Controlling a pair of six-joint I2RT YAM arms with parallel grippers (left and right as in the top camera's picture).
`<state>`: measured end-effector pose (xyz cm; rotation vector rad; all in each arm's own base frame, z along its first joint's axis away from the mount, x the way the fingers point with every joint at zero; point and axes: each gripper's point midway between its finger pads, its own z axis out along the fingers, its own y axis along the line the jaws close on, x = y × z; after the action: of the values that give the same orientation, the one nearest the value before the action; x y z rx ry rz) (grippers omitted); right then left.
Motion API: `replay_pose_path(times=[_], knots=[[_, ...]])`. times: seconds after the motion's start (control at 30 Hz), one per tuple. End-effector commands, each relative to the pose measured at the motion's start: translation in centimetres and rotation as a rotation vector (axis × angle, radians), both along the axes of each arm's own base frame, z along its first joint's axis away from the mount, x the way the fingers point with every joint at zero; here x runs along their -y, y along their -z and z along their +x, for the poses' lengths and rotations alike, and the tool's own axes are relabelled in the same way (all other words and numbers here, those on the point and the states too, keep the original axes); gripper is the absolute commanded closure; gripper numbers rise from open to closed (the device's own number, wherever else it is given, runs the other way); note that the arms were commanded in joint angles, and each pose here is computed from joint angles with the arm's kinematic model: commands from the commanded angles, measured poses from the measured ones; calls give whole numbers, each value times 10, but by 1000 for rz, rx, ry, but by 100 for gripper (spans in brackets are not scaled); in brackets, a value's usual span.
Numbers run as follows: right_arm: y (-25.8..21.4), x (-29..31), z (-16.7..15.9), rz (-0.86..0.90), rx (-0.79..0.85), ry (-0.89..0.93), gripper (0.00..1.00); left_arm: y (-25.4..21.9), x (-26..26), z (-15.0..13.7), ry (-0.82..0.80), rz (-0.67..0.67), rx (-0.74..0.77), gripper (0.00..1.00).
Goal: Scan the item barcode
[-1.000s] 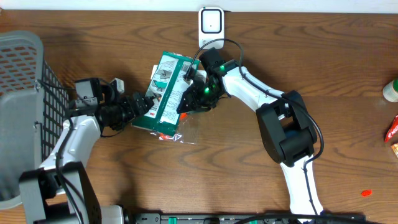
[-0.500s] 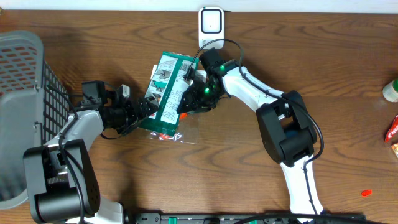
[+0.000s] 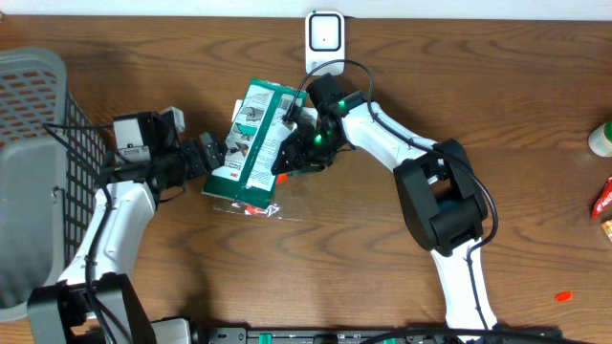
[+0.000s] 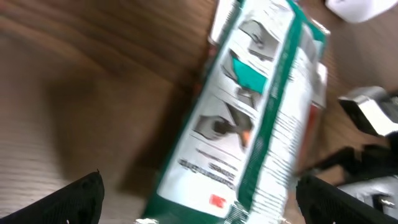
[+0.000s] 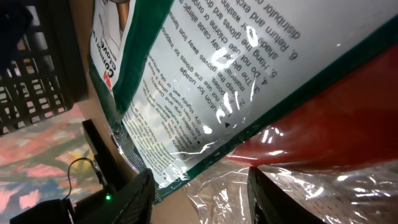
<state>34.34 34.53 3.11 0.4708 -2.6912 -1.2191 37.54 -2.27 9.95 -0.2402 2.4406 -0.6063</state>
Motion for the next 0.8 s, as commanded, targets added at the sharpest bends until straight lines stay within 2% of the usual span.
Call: replay_pose_path(times=[0.0,0.1,0.3,0.53,0.77], knots=[[2,-2,-4,-7,-14,-2,55,17,-12,6,-16,74,-28,2],[3,-1,-5,-9,-17,-2,55,33,-9,11,-1,50,-47,2],[3,1,-9,-21,-38,-2,57,45,21,19,110,-126,-29,2],[3,1,-9,-22,-40,-2,58,24,49,17,230,-302,30,2],[3,1,-9,-22,-39,-2,58,12,63,10,297,-393,43,2]])
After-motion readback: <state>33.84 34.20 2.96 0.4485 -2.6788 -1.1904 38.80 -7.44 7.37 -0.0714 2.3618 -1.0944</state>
